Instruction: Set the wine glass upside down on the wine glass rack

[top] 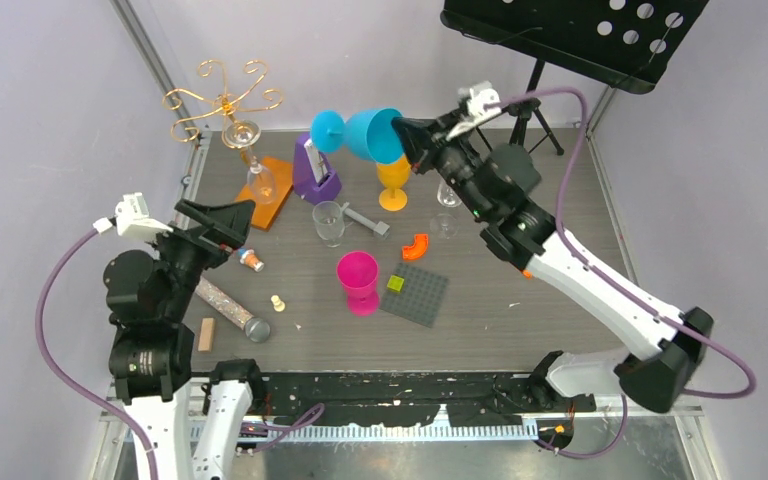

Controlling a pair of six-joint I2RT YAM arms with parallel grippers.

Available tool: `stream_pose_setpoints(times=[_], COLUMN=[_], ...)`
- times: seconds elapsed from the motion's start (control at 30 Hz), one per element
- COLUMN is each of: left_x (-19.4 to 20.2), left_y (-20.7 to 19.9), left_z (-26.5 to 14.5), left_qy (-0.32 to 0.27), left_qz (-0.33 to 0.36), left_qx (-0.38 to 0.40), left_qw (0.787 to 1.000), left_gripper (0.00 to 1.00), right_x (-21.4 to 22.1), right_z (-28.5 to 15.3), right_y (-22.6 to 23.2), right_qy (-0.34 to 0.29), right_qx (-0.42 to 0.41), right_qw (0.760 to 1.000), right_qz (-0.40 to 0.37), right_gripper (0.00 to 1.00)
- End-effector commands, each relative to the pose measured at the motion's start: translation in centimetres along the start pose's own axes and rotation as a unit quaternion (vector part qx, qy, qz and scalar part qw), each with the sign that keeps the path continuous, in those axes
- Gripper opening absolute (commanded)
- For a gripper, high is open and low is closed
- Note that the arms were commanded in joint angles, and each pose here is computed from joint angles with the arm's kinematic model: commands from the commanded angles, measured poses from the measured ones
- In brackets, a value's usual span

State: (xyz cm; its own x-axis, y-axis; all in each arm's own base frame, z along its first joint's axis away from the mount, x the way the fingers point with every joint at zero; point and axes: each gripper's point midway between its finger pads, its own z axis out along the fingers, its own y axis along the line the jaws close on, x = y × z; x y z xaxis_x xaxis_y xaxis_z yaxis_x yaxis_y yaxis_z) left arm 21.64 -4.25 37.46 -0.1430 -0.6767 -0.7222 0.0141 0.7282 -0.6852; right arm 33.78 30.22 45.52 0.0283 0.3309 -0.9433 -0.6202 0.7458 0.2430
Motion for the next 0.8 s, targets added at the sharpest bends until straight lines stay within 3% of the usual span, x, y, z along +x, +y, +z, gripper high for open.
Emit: stream_pose_setpoints(times=[0.0,0.23,0.5,0.6,0.77], left_x=[-1.8,-3.4,-3.9,-4.6,-4.6], left_y=[-8.2,-16.4,-19.8,-20.6,-21.0], left_z=[-1.8,-3.6,-3.7,-3.9,-3.1], left_qy=[0.011,0.047,0.072,0.063,0.066], left_qz=[-0.113,-0.180,-0.236,-0.253,-0.255], left_qx=[0.155,0.309,0.385,0.411,0.410], left_qw=[0.981,0.933,0.889,0.874,0.873], left_gripper=[0.94,0.95,0.88,0.86,0.81], right_x=[-7.9,-11.0,-12.0,-11.4,-11.1], right_z=[-3.6,-7.0,-10.9,-11.1,-11.7], right_y=[2.9,8.0,11.9,12.7,13.8], right_qy=[-0.190,-0.303,-0.431,-0.431,-0.435], right_qx=[-0.041,-0.050,-0.045,-0.059,-0.072], right_qw=[0.978,0.933,0.858,0.854,0.848], right_qz=[-0.079,-0.190,-0.277,-0.286,-0.295], right_gripper=[0.05,0.05,0.05,0.05,0.05])
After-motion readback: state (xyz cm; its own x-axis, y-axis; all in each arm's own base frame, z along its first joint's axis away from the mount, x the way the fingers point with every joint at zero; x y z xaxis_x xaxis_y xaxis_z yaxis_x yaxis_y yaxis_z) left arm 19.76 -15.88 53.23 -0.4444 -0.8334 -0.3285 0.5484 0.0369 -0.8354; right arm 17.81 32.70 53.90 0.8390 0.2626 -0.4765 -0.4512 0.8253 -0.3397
